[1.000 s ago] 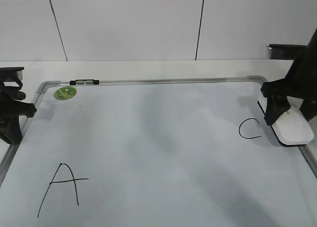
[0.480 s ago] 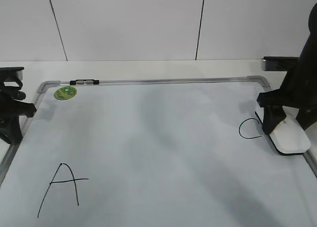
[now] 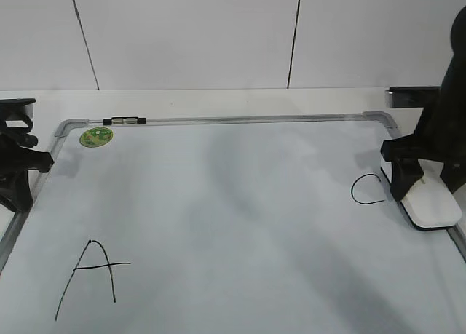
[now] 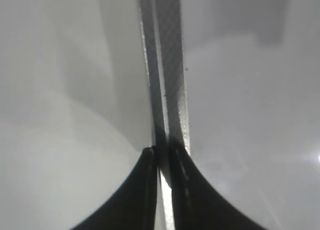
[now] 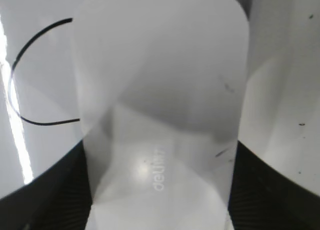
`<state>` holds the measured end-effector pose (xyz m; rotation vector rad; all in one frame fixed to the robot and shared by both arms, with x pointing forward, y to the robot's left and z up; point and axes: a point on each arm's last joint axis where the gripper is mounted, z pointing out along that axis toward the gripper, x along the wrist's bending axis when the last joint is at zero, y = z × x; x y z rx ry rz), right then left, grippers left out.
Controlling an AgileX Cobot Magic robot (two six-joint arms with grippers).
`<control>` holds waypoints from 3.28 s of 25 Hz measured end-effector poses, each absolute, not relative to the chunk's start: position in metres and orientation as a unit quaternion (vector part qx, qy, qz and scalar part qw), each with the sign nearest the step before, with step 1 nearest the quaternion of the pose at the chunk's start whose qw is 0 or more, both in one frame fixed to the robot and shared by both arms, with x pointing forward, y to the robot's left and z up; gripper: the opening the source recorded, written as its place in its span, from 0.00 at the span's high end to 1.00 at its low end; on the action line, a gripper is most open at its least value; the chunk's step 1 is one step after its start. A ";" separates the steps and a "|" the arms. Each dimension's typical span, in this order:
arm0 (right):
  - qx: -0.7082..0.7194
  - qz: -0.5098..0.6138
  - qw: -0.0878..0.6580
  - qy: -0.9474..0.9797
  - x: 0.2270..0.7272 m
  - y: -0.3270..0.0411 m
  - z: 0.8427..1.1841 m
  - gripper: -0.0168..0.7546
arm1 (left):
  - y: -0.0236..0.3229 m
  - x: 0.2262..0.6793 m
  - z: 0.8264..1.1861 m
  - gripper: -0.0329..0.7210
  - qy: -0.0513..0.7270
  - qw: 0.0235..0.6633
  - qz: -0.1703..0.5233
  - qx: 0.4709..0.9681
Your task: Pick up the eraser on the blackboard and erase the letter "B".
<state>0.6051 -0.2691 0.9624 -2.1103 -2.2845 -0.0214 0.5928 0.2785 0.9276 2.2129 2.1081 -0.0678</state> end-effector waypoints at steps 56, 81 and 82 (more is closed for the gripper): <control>-0.681 -0.144 -0.071 -0.715 0.609 -0.264 1.095 0.21 | 0.279 0.592 0.928 0.87 0.688 0.039 -0.025 0.724; -0.646 -0.275 -0.178 -0.690 0.488 -0.271 1.213 0.21 | 0.283 0.533 1.062 0.51 0.663 0.077 0.033 0.743; -0.645 -0.279 -0.178 -0.689 0.478 -0.271 1.215 0.21 | 0.283 0.528 1.069 0.51 0.663 0.086 0.041 0.743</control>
